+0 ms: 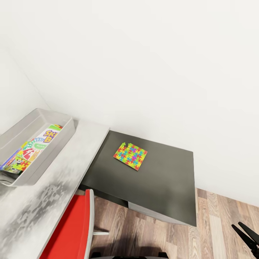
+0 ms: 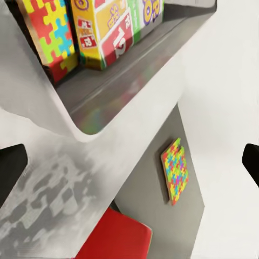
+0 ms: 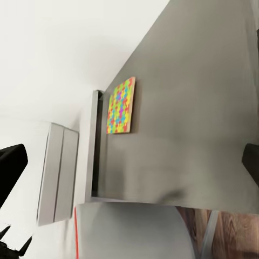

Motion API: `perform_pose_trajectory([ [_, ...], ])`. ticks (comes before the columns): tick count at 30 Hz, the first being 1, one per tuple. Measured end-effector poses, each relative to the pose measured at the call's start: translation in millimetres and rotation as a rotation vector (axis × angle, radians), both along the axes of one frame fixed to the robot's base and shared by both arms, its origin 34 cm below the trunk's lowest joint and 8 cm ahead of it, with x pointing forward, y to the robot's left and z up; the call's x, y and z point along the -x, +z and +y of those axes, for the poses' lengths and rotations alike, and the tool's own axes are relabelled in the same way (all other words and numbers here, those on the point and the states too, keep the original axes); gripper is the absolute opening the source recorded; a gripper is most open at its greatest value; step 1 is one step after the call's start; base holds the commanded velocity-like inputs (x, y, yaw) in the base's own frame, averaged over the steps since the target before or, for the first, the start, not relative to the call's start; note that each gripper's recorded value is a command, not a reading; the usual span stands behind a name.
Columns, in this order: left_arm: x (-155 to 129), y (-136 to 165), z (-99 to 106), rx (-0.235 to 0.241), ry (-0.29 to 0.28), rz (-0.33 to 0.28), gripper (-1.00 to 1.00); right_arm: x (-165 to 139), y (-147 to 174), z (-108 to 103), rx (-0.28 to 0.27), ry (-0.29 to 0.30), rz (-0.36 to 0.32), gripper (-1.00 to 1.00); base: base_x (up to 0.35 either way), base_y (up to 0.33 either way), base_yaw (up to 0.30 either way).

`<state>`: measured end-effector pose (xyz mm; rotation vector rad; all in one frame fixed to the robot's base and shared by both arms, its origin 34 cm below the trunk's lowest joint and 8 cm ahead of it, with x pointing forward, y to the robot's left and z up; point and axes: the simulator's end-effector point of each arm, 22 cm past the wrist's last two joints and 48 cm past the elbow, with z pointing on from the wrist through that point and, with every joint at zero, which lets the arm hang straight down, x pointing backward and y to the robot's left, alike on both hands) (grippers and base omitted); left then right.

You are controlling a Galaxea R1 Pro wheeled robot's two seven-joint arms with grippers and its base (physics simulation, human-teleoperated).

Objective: Put all the toys in the child's room - the three board games (two on the bed and one on the table), the two jigsaw puzzles on the table, and the tennis ball on the table - inside the toy box on the table in the child's room.

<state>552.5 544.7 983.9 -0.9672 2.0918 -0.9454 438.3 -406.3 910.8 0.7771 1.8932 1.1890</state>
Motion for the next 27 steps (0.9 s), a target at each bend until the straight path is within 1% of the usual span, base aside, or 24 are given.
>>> perform_pose_trajectory([
  [4,0.9,13.7,8.3,-0.017,0.01,-0.05,1.0,-0.6,1.5,0.4,0.0,0.001,-0.005,1.0,0.0,0.0,0.159],
  [5,0.7,20.2,10.0,-0.018,0.01,-0.073,1.0,-0.6,1.7,0.5,0.0,0.001,-0.006,1.0,0.0,0.0,0.181],
  [8,1.2,26.2,11.1,-0.024,0.006,-0.095,1.0,-0.8,2.5,0.6,0.001,0.0,-0.008,1.0,0.0,0.0,0.187],
  [13,4.1,27.1,12.9,-0.047,-0.003,-0.096,1.0,-1.4,4.0,1.2,0.002,0.001,-0.013,1.0,0.0,0.0,0.195],
  [18,6.2,26.8,12.9,-0.054,-0.004,-0.096,1.0,-2.0,5.4,1.7,0.003,0.001,-0.017,1.0,-0.009,0.0,0.186],
  [27,5.2,30.6,9.0,-0.047,-0.013,-0.113,1.0,-0.8,4.4,0.9,0.0,-0.004,-0.015,1.0,-0.007,-0.012,0.035],
])
